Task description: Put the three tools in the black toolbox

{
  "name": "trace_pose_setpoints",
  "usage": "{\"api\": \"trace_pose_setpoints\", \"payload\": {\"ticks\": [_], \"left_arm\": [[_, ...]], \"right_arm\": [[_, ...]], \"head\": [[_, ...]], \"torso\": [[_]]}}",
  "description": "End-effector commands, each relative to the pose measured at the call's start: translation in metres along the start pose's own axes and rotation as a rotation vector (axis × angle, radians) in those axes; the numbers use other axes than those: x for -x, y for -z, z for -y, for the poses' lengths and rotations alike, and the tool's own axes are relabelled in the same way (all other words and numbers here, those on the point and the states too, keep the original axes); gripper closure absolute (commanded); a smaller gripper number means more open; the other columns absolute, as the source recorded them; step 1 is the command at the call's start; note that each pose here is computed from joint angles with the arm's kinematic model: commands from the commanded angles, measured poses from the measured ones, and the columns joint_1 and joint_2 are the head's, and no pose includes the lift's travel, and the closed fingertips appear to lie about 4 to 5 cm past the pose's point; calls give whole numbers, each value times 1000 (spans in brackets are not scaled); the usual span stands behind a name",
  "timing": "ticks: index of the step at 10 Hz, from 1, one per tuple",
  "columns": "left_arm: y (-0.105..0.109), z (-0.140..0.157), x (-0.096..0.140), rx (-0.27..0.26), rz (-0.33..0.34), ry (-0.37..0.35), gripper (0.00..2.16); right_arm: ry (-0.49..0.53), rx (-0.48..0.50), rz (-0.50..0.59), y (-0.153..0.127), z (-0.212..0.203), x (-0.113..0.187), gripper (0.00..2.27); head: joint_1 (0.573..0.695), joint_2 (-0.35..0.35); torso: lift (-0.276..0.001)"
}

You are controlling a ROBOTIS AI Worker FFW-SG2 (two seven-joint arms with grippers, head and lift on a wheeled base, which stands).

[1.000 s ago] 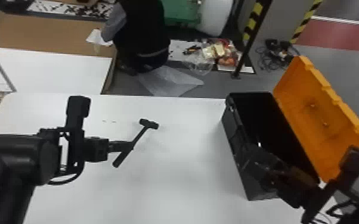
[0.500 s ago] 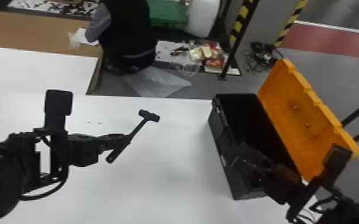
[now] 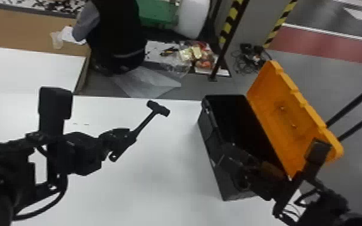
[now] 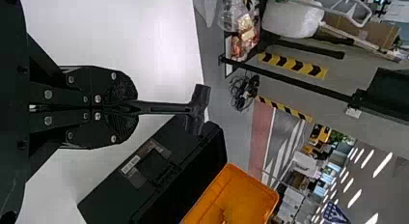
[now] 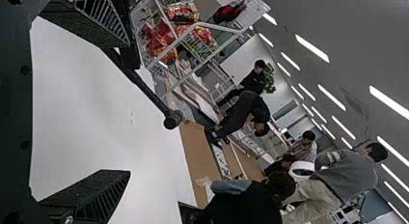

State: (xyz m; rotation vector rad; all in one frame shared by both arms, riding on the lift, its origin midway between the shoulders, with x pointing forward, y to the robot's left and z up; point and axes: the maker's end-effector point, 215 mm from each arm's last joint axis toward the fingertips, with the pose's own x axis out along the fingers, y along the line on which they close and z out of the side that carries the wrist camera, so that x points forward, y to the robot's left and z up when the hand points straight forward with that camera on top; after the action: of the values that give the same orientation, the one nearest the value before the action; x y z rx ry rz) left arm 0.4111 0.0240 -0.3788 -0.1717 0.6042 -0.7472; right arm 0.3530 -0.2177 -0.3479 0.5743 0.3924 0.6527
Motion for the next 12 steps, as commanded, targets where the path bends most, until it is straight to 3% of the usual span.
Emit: {"api": "trace_pose_setpoints", "payload": {"ticks": [1, 3, 6, 9, 12], "left_arm": [[-4, 18, -4, -40, 12, 16, 1966], [-10, 44, -14, -102, 43, 36, 1966], [-11, 62, -20, -111, 57, 78, 1966], [-26, 64, -9, 0, 124, 186, 1966], [-26, 68, 5, 89, 164, 265, 1966]], "right_arm": [[-13, -24, -23, 3, -3, -8, 60], [-18, -30, -21, 0, -3, -20, 60], [-25, -54, -25, 4, -2, -34, 66], [-6, -46, -27, 3, 8, -33, 73], [2, -42, -23, 0, 13, -33, 73]], "head": [[695, -280], [695, -296], [695, -325], [695, -331], [695, -331]], "torso": [[-55], [-55], [-55], [-55], [-55]]}}
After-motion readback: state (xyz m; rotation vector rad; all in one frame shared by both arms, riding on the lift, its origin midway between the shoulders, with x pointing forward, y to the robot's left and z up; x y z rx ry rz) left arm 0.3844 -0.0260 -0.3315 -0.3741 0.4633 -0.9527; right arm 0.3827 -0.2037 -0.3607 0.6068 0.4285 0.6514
